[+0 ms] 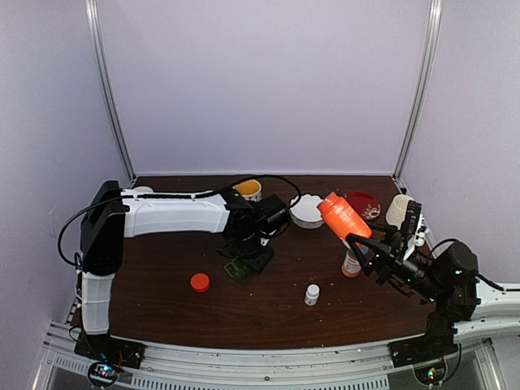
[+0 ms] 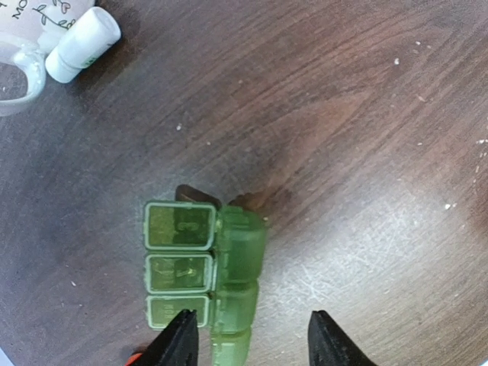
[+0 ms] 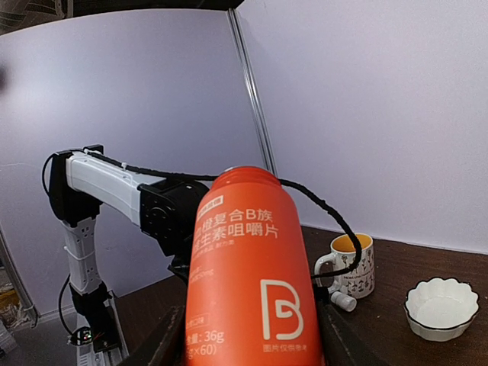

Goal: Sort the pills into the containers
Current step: Place the pill container at the center of the board, then adjust the pill container at the center of the board.

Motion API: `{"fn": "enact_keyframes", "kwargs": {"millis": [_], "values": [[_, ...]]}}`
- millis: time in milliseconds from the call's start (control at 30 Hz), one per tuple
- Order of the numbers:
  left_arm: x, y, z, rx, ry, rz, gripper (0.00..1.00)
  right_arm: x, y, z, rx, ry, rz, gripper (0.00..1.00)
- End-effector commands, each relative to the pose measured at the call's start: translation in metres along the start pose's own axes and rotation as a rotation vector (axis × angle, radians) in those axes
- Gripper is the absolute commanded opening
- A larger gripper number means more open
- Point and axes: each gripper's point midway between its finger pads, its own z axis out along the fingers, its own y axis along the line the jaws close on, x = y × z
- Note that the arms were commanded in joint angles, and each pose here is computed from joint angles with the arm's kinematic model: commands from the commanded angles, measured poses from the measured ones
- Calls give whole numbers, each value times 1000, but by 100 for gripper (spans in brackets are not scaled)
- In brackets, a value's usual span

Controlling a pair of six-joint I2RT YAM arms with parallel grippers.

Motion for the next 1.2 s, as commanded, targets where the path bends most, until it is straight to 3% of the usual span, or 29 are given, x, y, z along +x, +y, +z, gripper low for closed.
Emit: {"fn": "enact_keyframes", "kwargs": {"millis": [0, 200, 367, 567, 967, 1167], "values": [[-2, 17, -7, -26, -13, -23, 47, -4, -1, 0, 6, -15, 3, 0], [1, 18, 1, 6, 0, -35, 32, -5, -2, -1, 7, -17, 2, 0], [3, 16, 6, 26, 10, -38, 30, -5, -1, 0, 5, -16, 3, 0], [6, 6, 12, 81, 26, -42, 21, -5, -1, 0, 6, -18, 2, 0], [9, -18, 17, 178, 27, -62, 15, -6, 0, 1, 4, -15, 0, 0], [11, -29, 25, 181, 40, -51, 20, -5, 0, 3, 2, -14, -1, 0]]}}
